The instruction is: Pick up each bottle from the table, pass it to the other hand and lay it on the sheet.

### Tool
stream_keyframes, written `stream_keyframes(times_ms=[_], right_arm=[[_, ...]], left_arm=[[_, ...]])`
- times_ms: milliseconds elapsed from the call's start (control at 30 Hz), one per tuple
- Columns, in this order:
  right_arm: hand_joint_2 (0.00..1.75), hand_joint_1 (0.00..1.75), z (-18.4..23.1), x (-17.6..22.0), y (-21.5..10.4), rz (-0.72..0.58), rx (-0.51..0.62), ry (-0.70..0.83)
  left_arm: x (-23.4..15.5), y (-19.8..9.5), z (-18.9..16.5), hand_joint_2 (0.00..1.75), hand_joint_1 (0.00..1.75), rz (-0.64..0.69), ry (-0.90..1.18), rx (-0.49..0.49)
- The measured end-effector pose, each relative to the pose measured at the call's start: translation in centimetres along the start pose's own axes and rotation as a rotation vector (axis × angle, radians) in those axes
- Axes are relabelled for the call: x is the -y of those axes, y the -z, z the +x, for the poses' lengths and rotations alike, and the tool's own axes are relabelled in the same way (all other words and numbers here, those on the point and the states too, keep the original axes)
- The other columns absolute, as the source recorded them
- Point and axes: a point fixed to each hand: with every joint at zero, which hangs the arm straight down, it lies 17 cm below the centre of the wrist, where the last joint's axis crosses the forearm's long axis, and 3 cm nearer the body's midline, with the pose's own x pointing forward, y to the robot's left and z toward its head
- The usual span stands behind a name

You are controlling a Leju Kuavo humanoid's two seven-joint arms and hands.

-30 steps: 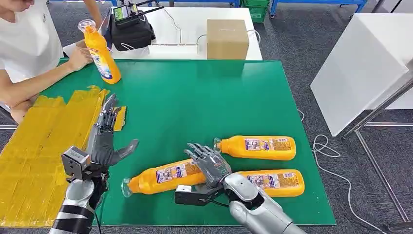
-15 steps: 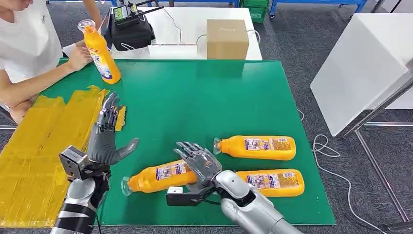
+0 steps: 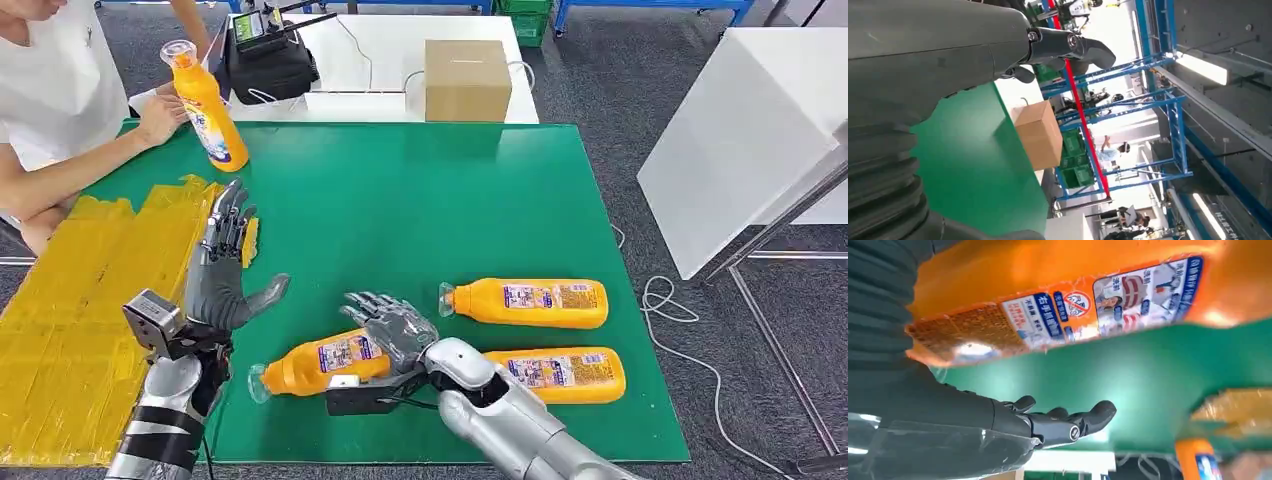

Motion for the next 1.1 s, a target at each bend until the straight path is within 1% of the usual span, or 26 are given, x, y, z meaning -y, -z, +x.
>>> stream_keyframes(times_ms=[33,67,100,133,200,300,333,367,400,433,600,733,800,867,967,1033,1100], right_arm=[[1.75,0.14,-0.2,-0.5,0.0,0.020,-0.007,0.003],[1.75,0.31,-0.5,-0.8,0.0,0.035,-0.018,0.003],[1.75,1.31,-0.9,-1.2,0.0,0.051,-0.029,0.003],[1.75,1.48,-1.2,-1.6,0.0,0.065,-0.041,0.001],[1.75,1.47,-1.7,-1.6,0.0,0.079,-0.058,-0.006],[1.75,1.52,-2.5,-2.3,-0.2,0.124,-0.076,-0.021],[1.75,1.50,-2.7,-2.4,-0.2,0.135,-0.080,-0.027],[1.75,1.54,-2.8,-2.4,-0.3,0.145,-0.083,-0.035],[1.75,1.66,-3.0,-2.5,-0.3,0.158,-0.085,-0.043],[1.75,1.75,-3.3,-2.5,-0.4,0.171,-0.087,-0.049],[1.75,1.75,-3.9,-1.9,-0.4,0.167,-0.098,-0.061],[1.75,1.75,-4.4,0.4,0.2,0.019,-0.142,-0.026],[1.75,1.75,-4.6,1.7,0.3,-0.096,-0.168,0.033],[1.75,1.75,-4.6,3.1,0.1,-0.178,-0.177,0.082],[1.75,1.75,-4.5,3.9,-0.1,-0.231,-0.176,0.129],[1.75,1.75,-3.4,5.7,-0.5,-0.351,-0.143,0.193],[1.75,1.75,-2.3,8.7,-1.7,-0.514,-0.111,0.276]], left_arm=[[0.1,0.1,0.0,1.75,0.00,-0.002,-0.003,0.001],[0.3,0.3,0.0,1.75,0.00,-0.005,-0.005,0.003],[0.4,0.5,0.1,1.75,0.00,-0.008,-0.006,0.005],[0.5,0.6,0.1,1.75,0.00,-0.010,-0.009,0.007],[0.6,0.8,0.1,1.75,0.00,-0.009,-0.013,0.008],[0.8,1.2,0.1,1.75,0.00,-0.015,-0.016,0.010],[0.9,1.2,0.1,1.75,0.00,-0.016,-0.017,0.009],[1.0,1.3,0.1,1.75,0.00,-0.018,-0.018,0.009],[1.0,1.4,0.1,1.75,0.00,-0.021,-0.018,0.009],[1.2,1.5,0.1,1.75,0.00,-0.025,-0.019,0.011],[1.6,1.9,0.1,1.75,0.00,-0.034,-0.026,0.012],[1.4,1.8,-0.1,1.75,0.00,-0.022,-0.023,0.006],[1.5,1.3,-0.5,1.75,0.00,-0.018,-0.022,-0.016],[1.6,0.7,-0.6,1.75,0.00,-0.018,-0.019,-0.028],[1.7,0.3,-0.6,1.75,0.00,-0.018,-0.014,-0.037],[1.6,0.0,-0.8,1.75,0.00,-0.013,0.016,-0.051],[1.4,-0.5,-1.1,1.75,0.00,-0.002,0.058,-0.072]])
